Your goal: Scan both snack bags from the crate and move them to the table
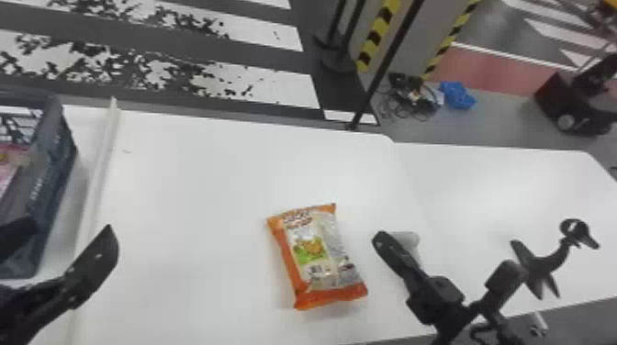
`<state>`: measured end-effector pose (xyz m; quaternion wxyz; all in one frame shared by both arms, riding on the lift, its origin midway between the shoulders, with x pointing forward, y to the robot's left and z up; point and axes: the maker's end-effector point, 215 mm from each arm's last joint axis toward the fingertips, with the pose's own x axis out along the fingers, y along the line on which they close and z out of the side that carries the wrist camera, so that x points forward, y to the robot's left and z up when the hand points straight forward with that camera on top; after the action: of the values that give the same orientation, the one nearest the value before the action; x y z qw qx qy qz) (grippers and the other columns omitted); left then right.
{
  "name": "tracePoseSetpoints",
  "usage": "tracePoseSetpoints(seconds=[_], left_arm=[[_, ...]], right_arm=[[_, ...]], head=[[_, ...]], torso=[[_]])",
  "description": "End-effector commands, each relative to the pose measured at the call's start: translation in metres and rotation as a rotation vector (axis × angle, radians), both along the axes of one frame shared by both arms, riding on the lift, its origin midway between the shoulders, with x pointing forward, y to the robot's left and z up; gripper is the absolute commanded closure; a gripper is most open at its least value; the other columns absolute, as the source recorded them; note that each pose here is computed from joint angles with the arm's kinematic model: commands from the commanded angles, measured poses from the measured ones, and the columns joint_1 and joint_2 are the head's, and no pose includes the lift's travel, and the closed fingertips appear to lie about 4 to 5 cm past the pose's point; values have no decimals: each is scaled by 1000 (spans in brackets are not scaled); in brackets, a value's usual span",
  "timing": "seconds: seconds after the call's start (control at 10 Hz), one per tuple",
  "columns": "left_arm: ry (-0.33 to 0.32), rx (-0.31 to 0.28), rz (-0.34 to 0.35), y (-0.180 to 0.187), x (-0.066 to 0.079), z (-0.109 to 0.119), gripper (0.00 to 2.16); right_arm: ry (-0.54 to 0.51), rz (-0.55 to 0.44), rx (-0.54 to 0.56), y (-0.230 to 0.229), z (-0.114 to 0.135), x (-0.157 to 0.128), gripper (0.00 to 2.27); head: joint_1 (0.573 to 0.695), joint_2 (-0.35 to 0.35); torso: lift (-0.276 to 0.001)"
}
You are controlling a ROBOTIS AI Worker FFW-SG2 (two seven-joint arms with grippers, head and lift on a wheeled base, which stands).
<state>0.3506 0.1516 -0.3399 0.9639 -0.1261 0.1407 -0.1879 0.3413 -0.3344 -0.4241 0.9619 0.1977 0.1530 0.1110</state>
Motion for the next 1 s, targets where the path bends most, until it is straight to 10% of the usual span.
tracePoseSetpoints(seconds=[0.0, 0.9], left_arm=[[-7, 6, -3, -8, -1, 1, 63], [20, 13, -10, -16, -4, -15, 63]], right_arm=[[-8, 68, 14, 40, 4, 12, 2243], [25, 73, 21, 96, -80, 52, 2243]], head=[[695, -309], [695, -162]], torso=[[-87], [-87]])
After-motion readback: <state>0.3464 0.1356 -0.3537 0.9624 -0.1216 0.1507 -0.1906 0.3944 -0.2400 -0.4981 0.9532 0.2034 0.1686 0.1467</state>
